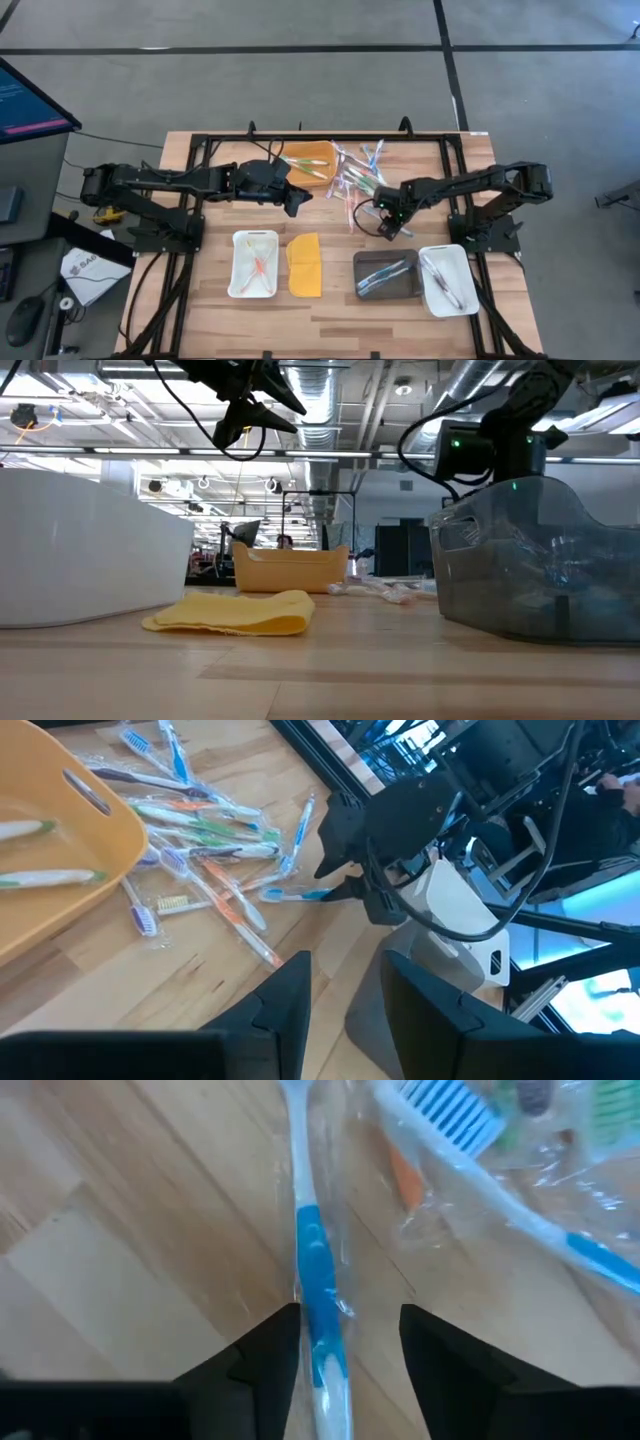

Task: Pick & Place Toothbrushes
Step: Put the blue toothbrush into the black bin

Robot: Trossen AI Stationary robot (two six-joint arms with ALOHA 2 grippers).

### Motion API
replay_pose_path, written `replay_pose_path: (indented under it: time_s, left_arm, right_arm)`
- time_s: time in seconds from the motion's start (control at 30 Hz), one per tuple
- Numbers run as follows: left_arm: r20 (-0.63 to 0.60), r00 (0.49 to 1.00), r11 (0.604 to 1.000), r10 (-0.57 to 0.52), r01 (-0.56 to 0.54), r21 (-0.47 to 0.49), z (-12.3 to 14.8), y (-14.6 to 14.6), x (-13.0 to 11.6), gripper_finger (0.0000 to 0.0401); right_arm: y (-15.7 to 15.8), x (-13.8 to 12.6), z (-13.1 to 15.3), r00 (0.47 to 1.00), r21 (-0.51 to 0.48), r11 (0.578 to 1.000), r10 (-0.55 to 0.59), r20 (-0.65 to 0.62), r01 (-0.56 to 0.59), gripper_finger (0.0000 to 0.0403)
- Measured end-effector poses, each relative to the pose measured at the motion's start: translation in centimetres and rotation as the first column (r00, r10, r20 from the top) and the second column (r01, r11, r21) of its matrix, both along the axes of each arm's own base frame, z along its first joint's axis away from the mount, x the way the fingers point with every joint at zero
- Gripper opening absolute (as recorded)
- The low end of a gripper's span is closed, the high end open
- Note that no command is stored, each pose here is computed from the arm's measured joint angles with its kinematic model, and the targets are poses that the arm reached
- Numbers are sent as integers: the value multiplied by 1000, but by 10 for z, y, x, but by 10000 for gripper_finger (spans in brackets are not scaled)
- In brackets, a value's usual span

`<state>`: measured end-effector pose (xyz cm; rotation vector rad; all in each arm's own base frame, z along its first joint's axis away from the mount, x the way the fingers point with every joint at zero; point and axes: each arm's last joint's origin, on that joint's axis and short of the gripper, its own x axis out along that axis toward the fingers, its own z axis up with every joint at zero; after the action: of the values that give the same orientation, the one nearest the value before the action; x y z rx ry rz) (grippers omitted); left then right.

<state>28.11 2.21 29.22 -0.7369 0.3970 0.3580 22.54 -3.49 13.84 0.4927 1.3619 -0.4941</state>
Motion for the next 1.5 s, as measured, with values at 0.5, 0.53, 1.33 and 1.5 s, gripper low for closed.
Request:
replay_pose_path:
  time_s: [0.5, 0.53, 1.33, 1.5]
  left_arm:
    - [7, 1000, 1000, 1, -1, 1, 1, 0, 0, 117]
    - [9, 1000, 1000, 3, -3, 2, 1, 0, 0, 117]
    - [19, 1000, 1000, 8, -8, 5, 2, 0, 1, 117]
    - [20, 1000, 1000, -7, 7, -3, 2, 0, 1, 117]
  right_arm:
    - [3, -1, -8, 1000, 16, 1000, 5, -18, -5, 105]
    - [3, -1, -10, 999, 19, 1000, 6, -35, -5, 92]
    - [25, 22, 106, 987, 46, 999, -25, 157, 18, 19]
    - [57, 27, 127, 975, 102, 994, -60, 214, 39, 19]
